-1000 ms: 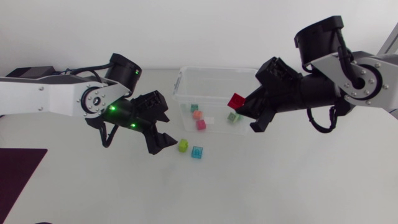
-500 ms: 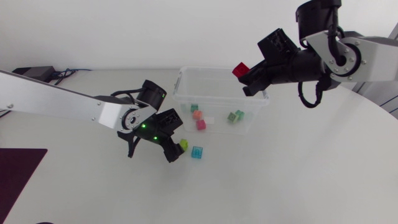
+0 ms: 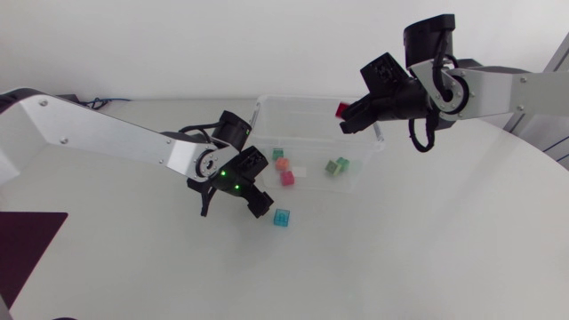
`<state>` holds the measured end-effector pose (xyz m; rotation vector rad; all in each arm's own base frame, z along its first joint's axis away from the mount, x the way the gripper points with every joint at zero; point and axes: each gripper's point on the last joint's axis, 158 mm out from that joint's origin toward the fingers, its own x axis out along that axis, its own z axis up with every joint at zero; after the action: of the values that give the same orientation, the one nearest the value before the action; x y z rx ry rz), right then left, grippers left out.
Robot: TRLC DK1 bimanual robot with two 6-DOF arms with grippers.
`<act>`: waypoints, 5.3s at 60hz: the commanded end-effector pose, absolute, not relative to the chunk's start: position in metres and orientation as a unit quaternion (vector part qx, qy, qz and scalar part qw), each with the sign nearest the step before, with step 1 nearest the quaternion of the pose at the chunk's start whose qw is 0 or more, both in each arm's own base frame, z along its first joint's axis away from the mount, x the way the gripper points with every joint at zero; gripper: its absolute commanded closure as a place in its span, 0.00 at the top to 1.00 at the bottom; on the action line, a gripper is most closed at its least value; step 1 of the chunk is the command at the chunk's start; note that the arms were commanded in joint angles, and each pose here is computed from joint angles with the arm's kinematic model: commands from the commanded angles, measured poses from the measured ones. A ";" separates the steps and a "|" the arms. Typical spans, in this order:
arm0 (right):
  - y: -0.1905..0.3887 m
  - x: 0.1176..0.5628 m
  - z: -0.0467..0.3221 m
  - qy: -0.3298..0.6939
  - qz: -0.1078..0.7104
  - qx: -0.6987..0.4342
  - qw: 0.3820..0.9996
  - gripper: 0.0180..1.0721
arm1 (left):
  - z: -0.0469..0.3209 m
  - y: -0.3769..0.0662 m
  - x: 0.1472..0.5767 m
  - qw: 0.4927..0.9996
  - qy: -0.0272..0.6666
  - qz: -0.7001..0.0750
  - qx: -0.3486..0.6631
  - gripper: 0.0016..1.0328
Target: Pick up the duplo bricks and place them in the container
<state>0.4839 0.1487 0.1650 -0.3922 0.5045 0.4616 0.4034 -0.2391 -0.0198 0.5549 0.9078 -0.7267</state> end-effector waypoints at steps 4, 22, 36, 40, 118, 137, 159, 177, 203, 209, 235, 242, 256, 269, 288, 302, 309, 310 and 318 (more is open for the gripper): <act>0.150 0.482 0.159 0.249 0.221 -0.188 0.924 0.88 | -0.030 -0.243 0.403 0.797 0.438 -0.331 0.250 0.94; 0.159 0.455 0.161 0.245 0.240 -0.197 0.918 0.88 | -0.032 -0.208 0.396 0.796 0.453 -0.313 0.251 0.94; 0.165 0.439 0.163 0.242 0.250 -0.201 0.916 0.88 | -0.021 -0.165 0.401 0.807 0.459 -0.279 0.247 0.94; 0.171 0.433 0.162 0.241 0.258 -0.203 0.913 0.88 | -0.014 -0.167 0.401 0.810 0.452 -0.281 0.246 0.94; 0.242 0.331 0.051 0.325 0.426 -0.256 0.804 0.88 | -0.032 -0.237 0.396 0.776 0.401 -0.406 0.271 0.27; 0.260 0.329 0.011 0.357 0.459 -0.279 0.764 0.88 | 0.017 -0.211 0.383 0.784 0.377 -0.408 0.277 0.26; 0.283 0.326 -0.018 0.393 0.506 -0.315 0.700 0.85 | 0.049 -0.177 0.372 0.802 0.356 -0.412 0.247 0.26; 0.295 0.329 -0.024 0.397 0.526 -0.337 0.673 0.83 | 0.066 -0.165 0.368 0.811 0.343 -0.412 0.233 0.26; 0.295 0.329 -0.036 0.429 0.540 -0.353 0.632 0.53 | 0.114 -0.155 0.379 0.833 0.303 -0.406 0.223 0.26; 0.295 0.330 -0.046 0.439 0.540 -0.353 0.626 0.43 | 0.124 -0.156 0.381 0.836 0.294 -0.407 0.224 0.26; 0.289 0.316 -0.014 0.430 0.534 -0.344 0.641 0.18 | 0.199 -0.198 0.428 0.861 0.198 -0.426 0.197 0.27; 0.283 0.314 0.007 0.418 0.526 -0.338 0.659 0.18 | 0.209 -0.211 0.444 0.864 0.181 -0.435 0.178 0.28; 0.268 0.323 0.050 0.389 0.503 -0.322 0.702 0.18 | 0.198 -0.243 0.463 0.856 0.176 -0.457 0.167 0.28; 0.249 0.345 0.089 0.359 0.470 -0.304 0.747 0.18 | 0.192 -0.272 0.474 0.851 0.156 -0.473 0.168 0.30; 0.216 0.393 0.143 0.309 0.406 -0.268 0.818 0.18 | 0.167 -0.287 0.485 0.839 0.192 -0.480 0.171 0.96; 0.202 0.428 0.181 0.265 0.362 -0.234 0.863 0.18 | 0.160 -0.278 0.472 0.830 0.233 -0.472 0.188 0.96; 0.195 0.441 0.195 0.251 0.345 -0.223 0.877 0.18 | 0.155 -0.265 0.460 0.821 0.252 -0.466 0.214 0.96; 0.194 0.442 0.196 0.250 0.344 -0.222 0.878 0.18 | 0.156 -0.264 0.457 0.820 0.250 -0.467 0.216 0.96; 0.186 0.453 0.209 0.233 0.327 -0.207 0.892 0.18 | 0.159 -0.245 0.441 0.824 0.252 -0.454 0.226 0.96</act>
<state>0.4435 0.1907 0.1880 -0.4683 0.5309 0.7132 0.4526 -0.2590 0.1524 0.4520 0.5439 -0.9814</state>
